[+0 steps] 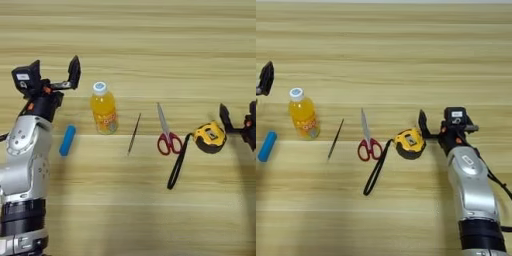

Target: Move the objects on the table

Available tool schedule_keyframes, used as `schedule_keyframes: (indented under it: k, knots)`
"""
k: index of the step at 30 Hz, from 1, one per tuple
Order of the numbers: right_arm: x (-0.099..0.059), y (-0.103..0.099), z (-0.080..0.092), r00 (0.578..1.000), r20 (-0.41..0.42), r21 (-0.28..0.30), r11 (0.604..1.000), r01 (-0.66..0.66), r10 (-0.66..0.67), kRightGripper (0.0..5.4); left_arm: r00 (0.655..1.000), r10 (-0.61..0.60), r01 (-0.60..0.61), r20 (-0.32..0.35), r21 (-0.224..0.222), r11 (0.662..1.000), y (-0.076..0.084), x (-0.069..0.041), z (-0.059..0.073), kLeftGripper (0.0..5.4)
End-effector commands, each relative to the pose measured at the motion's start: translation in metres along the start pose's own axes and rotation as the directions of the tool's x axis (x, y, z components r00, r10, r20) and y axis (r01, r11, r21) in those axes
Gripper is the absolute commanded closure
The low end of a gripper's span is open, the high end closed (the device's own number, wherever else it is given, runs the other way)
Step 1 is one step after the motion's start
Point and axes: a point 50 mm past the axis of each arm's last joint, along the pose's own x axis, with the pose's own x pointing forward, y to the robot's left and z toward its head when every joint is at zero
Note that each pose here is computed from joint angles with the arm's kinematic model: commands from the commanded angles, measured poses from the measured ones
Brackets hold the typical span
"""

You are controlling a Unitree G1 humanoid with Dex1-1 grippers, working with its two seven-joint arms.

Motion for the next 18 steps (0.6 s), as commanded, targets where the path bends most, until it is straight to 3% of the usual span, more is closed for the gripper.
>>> schedule_keyframes:
  k: [1,11,18]
  knots:
    - [0.004,0.002,0.005,1.000,0.024,-0.010,1.000,-0.004,0.005,0.00,0.998,-0.061,0.061,-0.004,0.014,0.998,-0.010,0.002,0.000,0.03]
    - [0.003,0.004,0.005,1.000,0.025,-0.012,1.000,-0.008,0.009,0.00,0.981,-0.180,0.182,-0.065,0.030,0.983,-0.039,-0.004,-0.019,0.03]
    - [0.003,0.004,0.005,1.000,0.027,-0.012,1.000,-0.009,0.010,0.00,0.970,-0.216,0.223,-0.108,0.059,0.973,-0.050,-0.008,-0.032,0.03]
